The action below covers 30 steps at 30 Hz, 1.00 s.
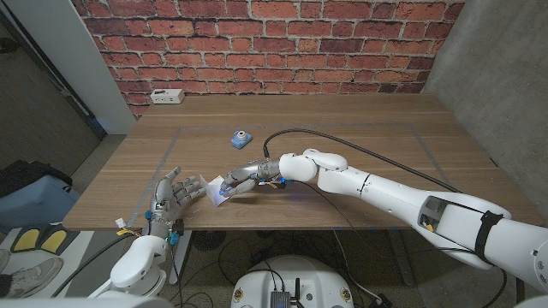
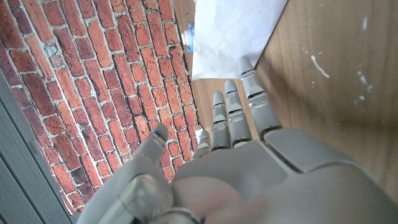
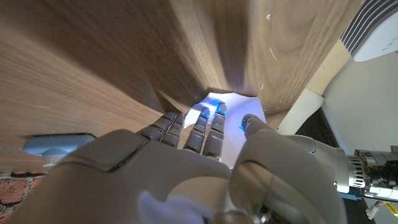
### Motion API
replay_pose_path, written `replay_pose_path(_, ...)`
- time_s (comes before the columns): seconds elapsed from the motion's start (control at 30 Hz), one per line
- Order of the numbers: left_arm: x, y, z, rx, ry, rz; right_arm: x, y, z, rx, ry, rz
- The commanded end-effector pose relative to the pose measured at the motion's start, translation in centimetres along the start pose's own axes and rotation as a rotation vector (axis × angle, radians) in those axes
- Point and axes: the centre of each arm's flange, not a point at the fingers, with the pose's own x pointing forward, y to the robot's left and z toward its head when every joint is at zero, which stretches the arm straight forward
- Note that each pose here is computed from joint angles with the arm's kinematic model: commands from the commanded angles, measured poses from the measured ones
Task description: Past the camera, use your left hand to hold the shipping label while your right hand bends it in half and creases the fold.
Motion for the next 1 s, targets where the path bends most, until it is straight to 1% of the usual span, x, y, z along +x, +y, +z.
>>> replay_pose_path(0.03,-0.4,-1.6,-1.8,-0.258,0.05,-0.009,-0.2,0.1,0.0,0.005,-0.001,-0.002)
replay_pose_path(0.2,-0.9,-1.9,-1.9,-0.327,0.114,-0.032,-0.3,0.0,-0.1,0.007,0.0,-0.01)
replay_pose_path(0.33,-1.1,-1.6,-1.6,-0.279,0.185,-0.017,-0.5,-0.1,-0.1,0.012,0.0,-0.017)
replay_pose_path(0.4,-1.1,-1.4,-1.3,-0.221,0.217,-0.021,-0.5,-0.1,-0.1,0.014,0.0,-0.015)
replay_pose_path(0.43,-1.0,-1.3,-1.1,-0.184,0.23,-0.035,-0.6,0.0,-0.1,0.014,0.001,-0.014)
replay_pose_path(0.57,-0.3,-1.1,-0.1,-0.017,0.235,-0.078,-0.6,0.0,-0.1,0.018,-0.002,-0.015)
replay_pose_path(0.6,0.0,-1.1,0.3,0.047,0.233,-0.089,-0.7,0.0,0.0,0.019,-0.003,-0.018)
replay_pose_path(0.63,0.0,-1.1,0.3,0.049,0.234,-0.089,-0.7,0.0,0.0,0.019,-0.003,-0.018)
replay_pose_path(0.67,0.3,-1.1,0.6,0.106,0.236,-0.098,-0.9,0.0,0.0,0.024,-0.005,-0.021)
replay_pose_path(0.77,1.0,-1.2,1.0,0.18,0.242,-0.138,-1.0,0.0,0.0,0.026,-0.008,-0.022)
replay_pose_path(0.83,1.4,-1.4,1.2,0.185,0.244,-0.18,-1.0,0.1,0.0,0.026,-0.008,-0.022)
replay_pose_path(0.93,1.9,-1.8,1.2,0.129,0.229,-0.224,-1.2,0.1,0.0,0.03,-0.008,-0.028)
replay_pose_path(1.0,2.2,-2.2,1.1,0.064,0.228,-0.248,-1.3,0.1,0.0,0.03,-0.006,-0.034)
